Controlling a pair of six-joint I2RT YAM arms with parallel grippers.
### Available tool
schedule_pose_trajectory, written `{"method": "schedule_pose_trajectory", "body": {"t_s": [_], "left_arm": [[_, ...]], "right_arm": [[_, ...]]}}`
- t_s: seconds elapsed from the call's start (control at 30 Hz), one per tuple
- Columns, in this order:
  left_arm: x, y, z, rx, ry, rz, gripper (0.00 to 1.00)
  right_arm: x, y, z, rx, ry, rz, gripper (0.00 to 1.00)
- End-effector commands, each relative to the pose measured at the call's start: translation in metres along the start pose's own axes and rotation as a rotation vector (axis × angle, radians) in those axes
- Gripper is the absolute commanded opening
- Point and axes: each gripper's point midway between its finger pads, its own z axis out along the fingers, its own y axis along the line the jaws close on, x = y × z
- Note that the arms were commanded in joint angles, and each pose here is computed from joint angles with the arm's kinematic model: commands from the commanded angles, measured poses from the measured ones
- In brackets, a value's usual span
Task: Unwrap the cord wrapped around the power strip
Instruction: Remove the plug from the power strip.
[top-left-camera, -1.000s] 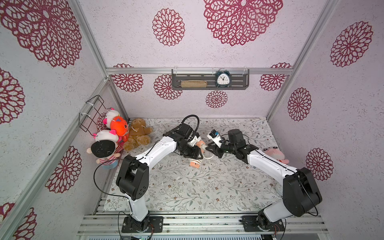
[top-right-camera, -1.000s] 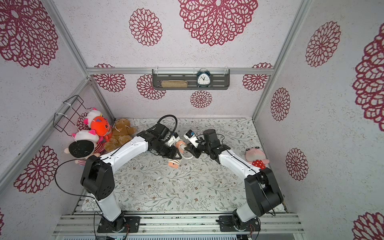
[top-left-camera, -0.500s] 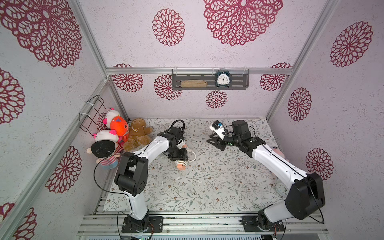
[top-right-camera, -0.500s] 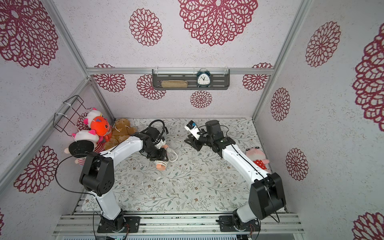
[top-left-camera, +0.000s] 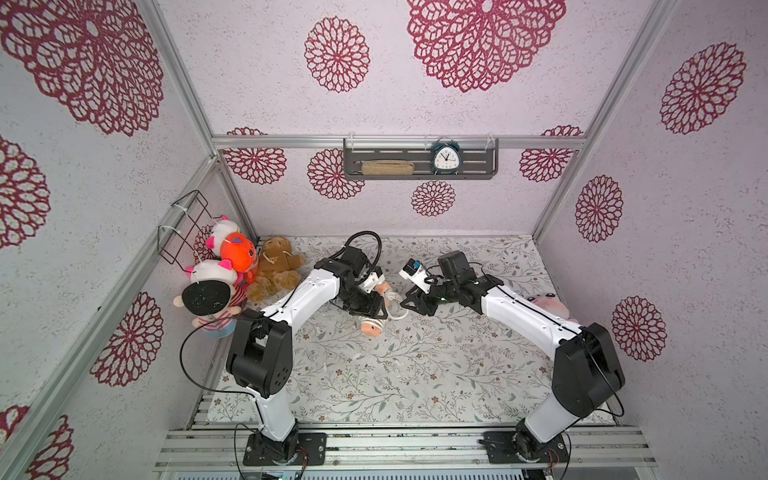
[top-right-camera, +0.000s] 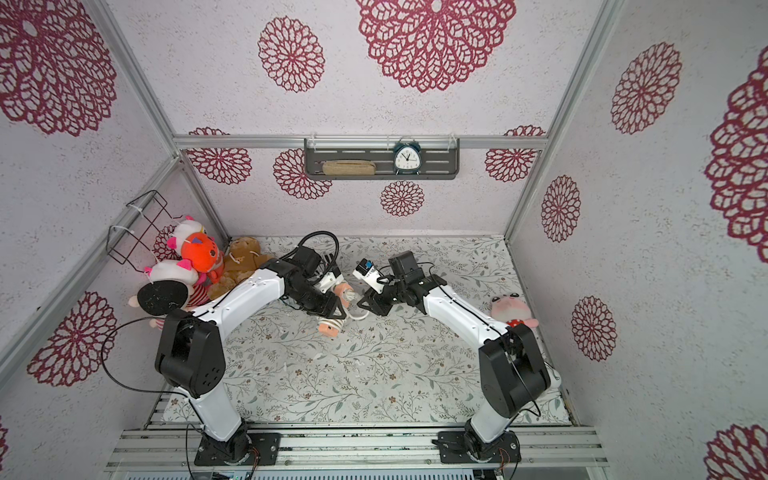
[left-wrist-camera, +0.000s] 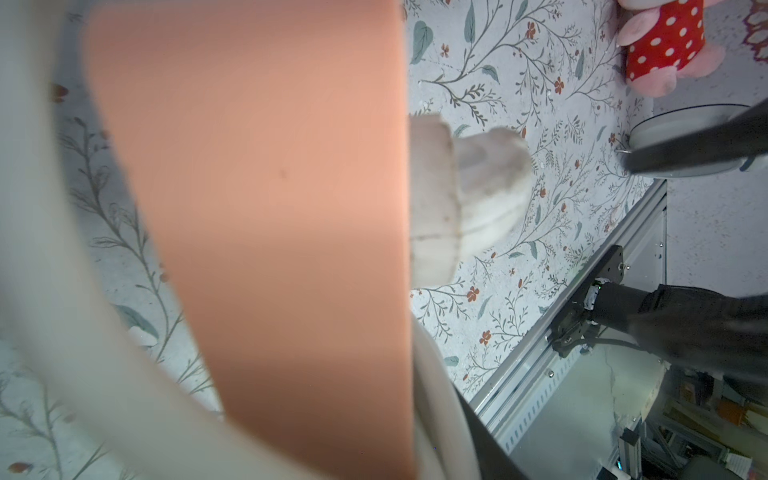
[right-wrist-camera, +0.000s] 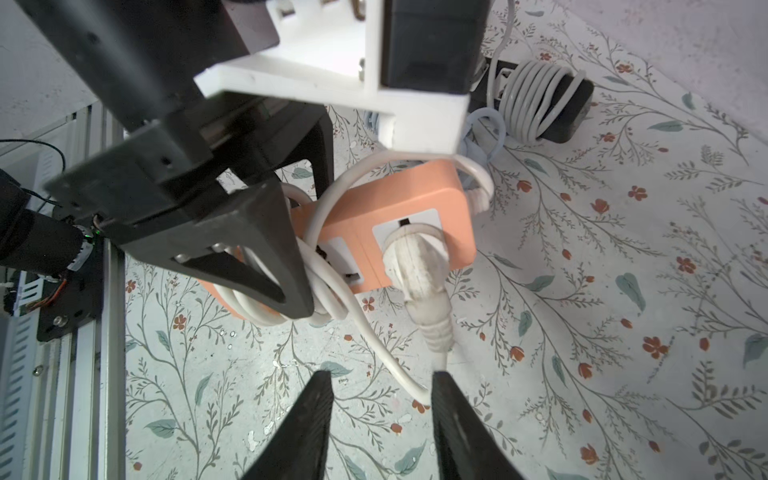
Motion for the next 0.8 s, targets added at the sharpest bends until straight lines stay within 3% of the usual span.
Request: {"method": "schedule_pose_trajectory", "body": {"t_s": [0.0, 0.27, 0.77], "left_arm": [[-0.009, -0.021, -0.012, 0.051, -0.036, 0.090, 0.00], [-0.005, -0.031, -0.015, 0.066, -0.030, 0.124, 0.00], [-0.010, -0.032, -0.015, 0.067, -0.036, 0.120, 0.00]], "right_arm": [[-0.018, -0.012, 0.000, 0.060, -0.035, -0.025, 0.41], [-0.017, -0.026, 0.010, 0.107, -0.031, -0.025, 0.40], [0.000, 0.005, 0.025, -0.039, 0.039, -0.047, 0.46]]}}
